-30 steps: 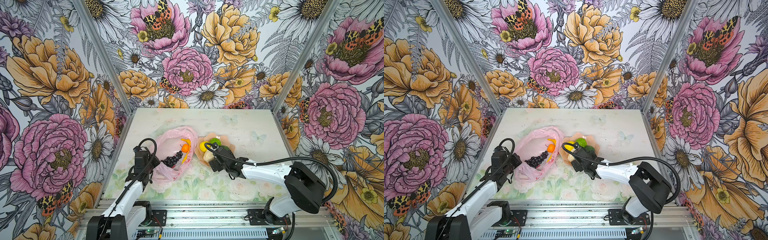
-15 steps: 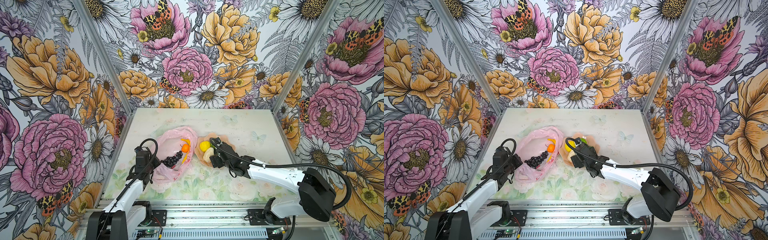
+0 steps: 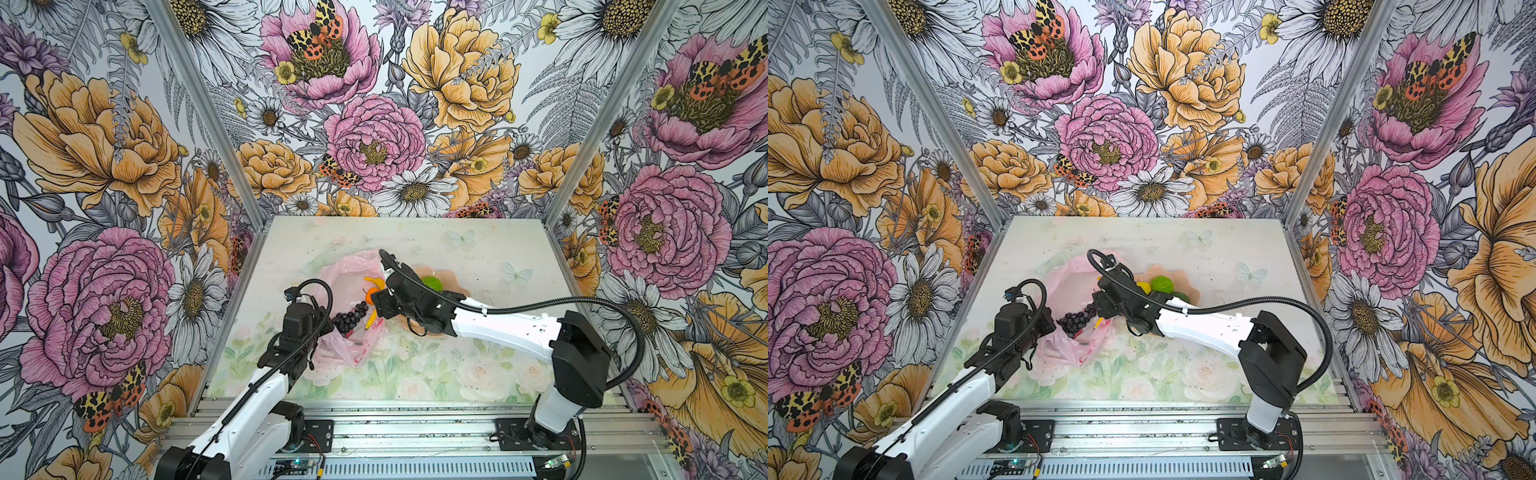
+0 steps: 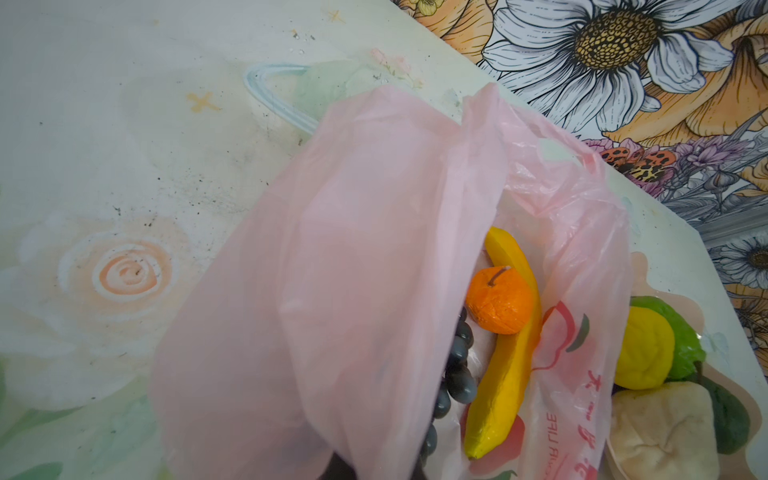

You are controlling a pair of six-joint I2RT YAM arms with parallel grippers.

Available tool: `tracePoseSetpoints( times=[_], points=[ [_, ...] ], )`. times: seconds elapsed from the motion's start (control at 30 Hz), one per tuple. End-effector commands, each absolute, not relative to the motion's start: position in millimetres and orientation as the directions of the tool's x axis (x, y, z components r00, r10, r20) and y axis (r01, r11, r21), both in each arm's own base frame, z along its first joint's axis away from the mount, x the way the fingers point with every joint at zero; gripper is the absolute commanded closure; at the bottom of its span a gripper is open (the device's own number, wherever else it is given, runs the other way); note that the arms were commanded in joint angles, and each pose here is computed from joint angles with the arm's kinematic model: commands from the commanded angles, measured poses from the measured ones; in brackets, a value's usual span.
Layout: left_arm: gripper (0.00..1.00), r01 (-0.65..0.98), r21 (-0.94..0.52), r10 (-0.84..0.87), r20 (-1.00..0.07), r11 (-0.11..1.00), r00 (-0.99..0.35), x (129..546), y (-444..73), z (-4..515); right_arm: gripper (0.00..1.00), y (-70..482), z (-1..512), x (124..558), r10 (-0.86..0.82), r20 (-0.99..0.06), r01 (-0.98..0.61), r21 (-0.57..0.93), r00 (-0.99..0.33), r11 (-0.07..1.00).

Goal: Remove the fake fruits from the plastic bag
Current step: 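Open the right gripper and raise it above the bowl, then move the right gripper over the bag and grasp the orange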

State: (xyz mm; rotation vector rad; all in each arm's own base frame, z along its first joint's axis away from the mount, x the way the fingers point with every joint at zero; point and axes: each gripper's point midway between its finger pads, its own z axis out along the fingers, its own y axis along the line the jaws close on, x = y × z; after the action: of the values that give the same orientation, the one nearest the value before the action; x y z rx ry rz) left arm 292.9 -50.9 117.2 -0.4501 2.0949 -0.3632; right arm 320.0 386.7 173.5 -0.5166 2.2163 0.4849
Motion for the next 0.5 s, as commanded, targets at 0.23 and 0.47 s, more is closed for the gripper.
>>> tracePoseSetpoints(
  times=[0.23,0.47],
  points=[
    [1.0,-0.104,-0.381,-0.387,-0.813,0.919,-0.436,289,-58,141,0.34,437,148,356,-0.163,-0.731,-0.476,0.243,-0.663,0.845],
    [1.0,-0.098,-0.382,-0.386,-0.817,0.919,-0.429,291,-59,142,0.46,442,119,385,-0.179,-0.714,-0.458,0.218,-0.677,0.862]
  ],
)
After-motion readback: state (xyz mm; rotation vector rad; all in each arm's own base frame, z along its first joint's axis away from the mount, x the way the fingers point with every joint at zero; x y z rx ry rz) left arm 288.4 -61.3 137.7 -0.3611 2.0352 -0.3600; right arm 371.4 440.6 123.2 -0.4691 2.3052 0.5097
